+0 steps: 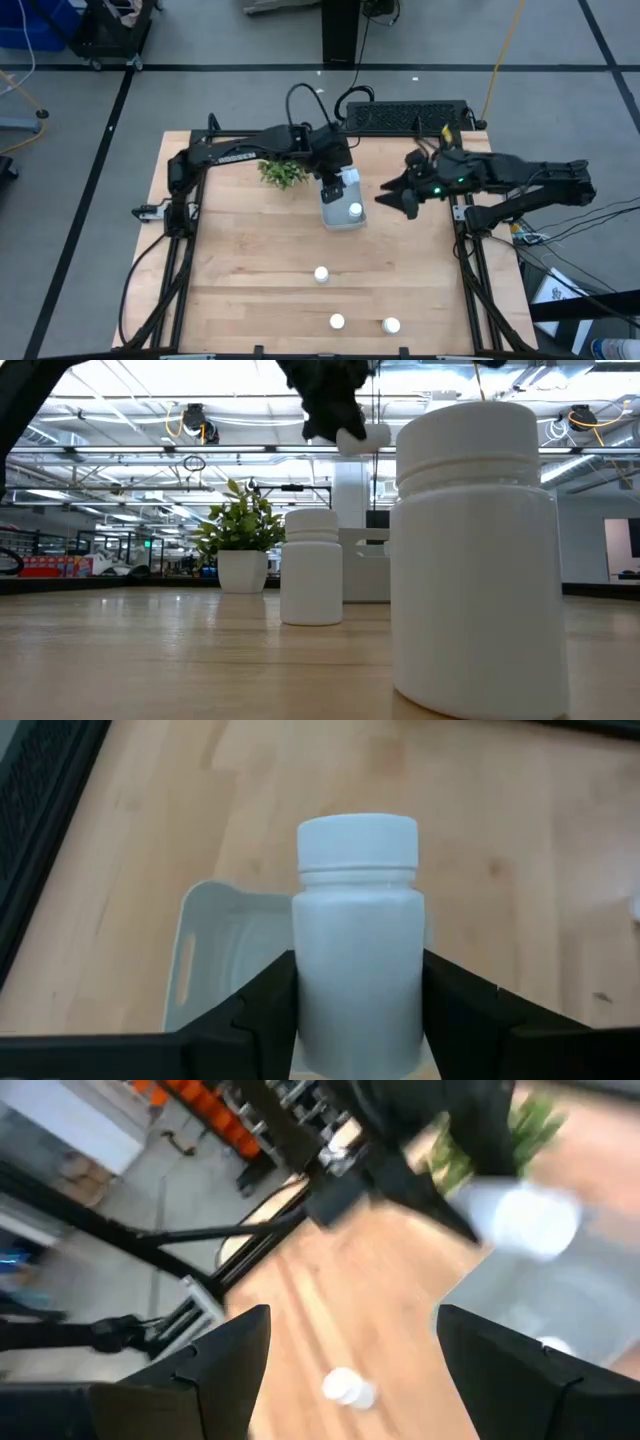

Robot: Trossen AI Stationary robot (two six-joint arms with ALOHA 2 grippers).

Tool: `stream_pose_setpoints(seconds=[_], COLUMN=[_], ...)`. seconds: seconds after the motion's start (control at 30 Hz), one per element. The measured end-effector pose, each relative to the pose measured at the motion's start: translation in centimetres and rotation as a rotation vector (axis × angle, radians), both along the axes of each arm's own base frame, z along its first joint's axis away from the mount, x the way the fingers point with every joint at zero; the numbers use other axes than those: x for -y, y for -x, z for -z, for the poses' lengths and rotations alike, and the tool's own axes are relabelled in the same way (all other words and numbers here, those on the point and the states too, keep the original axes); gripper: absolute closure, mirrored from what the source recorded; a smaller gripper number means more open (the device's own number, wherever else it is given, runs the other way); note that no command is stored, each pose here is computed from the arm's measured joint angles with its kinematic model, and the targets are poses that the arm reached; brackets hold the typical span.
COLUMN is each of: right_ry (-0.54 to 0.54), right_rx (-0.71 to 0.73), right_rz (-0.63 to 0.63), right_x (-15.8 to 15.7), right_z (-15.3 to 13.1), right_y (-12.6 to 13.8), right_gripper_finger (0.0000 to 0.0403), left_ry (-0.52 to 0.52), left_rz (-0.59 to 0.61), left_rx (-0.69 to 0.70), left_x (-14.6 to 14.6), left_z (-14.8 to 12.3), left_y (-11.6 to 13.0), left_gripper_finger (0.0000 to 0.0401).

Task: Pick and place pill bottles into a basket
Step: Put the white pill bottle into the gray bin

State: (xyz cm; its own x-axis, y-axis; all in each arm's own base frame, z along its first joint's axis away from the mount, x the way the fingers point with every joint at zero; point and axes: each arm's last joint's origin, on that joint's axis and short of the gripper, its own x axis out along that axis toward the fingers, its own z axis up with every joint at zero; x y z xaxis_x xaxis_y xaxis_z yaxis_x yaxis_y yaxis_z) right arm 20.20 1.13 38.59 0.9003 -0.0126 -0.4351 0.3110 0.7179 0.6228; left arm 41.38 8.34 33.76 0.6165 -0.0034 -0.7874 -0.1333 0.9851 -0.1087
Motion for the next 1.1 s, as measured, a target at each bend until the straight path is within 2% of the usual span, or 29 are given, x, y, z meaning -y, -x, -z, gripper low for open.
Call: stream_pose_setpoints(seconds=[0.2, 0.43, 0.6, 0.77, 0.97, 1.1], right_ry=[-0.131, -0.265, -0.361, -0.384, -0.413, -0.402], right_rx=[0.044, 0.238, 0.251, 0.314, 0.283, 0.331], right_rz=[0.03, 0.094, 0.093, 0.106, 0.142, 0.145], right_x=[1.1, 3.0, 3.7, 4.1, 4.8, 5.1], right_z=[4.9, 8.4, 11.2, 11.8, 12.9, 12.9], right_y=[-1.4, -0.6, -0.5, -0.5, -1.5, -2.2], right_gripper_finger=[0.0122, 0.0122, 0.0122, 0.0122, 0.0122, 0.0121], left_ry=[0.006, 0.009, 0.008, 0.009, 0.009, 0.007], left_rz=[0.023, 0.056, 0.062, 0.061, 0.063, 0.065], left_rx=[0.004, -0.04, -0.034, -0.033, -0.033, -0.033], left_x=[1.4, 2.6, 2.9, 2.9, 2.9, 2.9], left_z=[-0.5, -0.3, -0.3, -0.3, -0.3, -0.3], left_y=[0.2, 0.3, 0.2, 0.2, 0.2, 0.2], left_gripper_finger=[0.0215, 0.0216, 0.0219, 0.0218, 0.0216, 0.0223])
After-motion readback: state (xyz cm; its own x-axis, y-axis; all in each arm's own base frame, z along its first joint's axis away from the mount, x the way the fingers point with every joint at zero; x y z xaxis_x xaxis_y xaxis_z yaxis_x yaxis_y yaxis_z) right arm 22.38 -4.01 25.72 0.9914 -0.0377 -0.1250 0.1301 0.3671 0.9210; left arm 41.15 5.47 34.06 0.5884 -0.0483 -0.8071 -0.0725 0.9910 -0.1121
